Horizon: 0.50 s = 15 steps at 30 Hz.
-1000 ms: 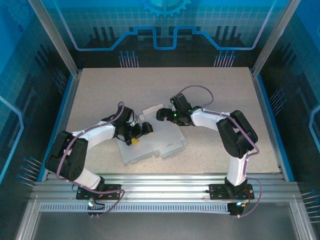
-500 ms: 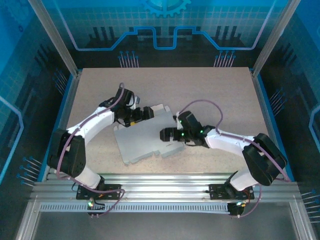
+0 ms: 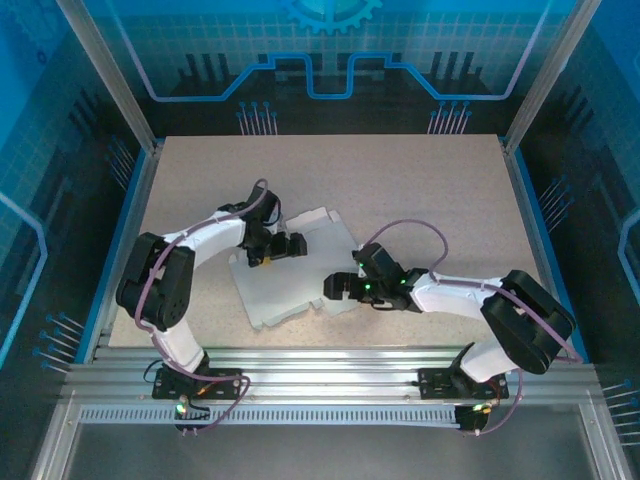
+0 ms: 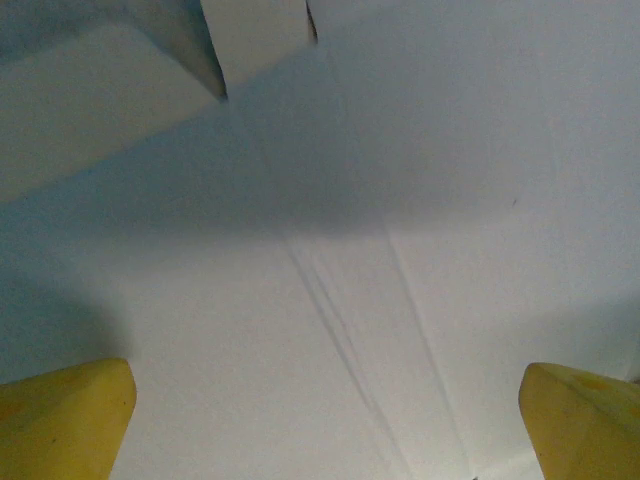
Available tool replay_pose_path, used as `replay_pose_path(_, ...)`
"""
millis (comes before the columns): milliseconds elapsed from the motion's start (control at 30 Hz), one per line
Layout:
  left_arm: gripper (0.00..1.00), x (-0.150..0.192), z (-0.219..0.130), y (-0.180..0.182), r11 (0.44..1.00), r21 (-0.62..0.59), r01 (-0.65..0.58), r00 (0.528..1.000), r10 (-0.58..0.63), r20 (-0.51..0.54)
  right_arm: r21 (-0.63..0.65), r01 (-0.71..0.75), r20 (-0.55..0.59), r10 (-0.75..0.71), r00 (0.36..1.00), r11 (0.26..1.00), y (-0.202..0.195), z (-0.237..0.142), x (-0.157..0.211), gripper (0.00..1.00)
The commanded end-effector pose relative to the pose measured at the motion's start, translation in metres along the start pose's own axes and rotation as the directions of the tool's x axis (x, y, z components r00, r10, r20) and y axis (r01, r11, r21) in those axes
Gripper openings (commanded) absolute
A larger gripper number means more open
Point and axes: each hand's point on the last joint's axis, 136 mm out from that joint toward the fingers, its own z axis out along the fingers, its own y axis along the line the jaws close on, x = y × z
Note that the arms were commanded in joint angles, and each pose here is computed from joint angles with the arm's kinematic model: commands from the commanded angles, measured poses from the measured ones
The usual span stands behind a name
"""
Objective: Fold the paper box
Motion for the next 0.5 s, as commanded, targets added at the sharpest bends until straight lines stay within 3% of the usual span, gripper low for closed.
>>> replay_pose_path(0,0.99,0.029,0.007,-0.007,0.995,0.064,0.072,0.996,-0.068,-0.066,0.053,-0.061,0.031,0.06,0.998,0.997,-0.026,0.006,-0.014,1.0)
replay_pose_path(267,0.99,0.065,0.003,-0.043,0.959,0.231,0.166,0.986,-0.156,-0.062,0.094,-0.015,0.058,0.009,0.998,0.995,-0.039,0.018,-0.077,1.0)
replay_pose_path(467,0.99,0.076,0.004,-0.088,0.899,0.402,0.173,0.985,-0.164,-0.057,0.019,0.049,0.104,-0.05,0.993,0.999,-0.005,0.028,-0.129,1.0)
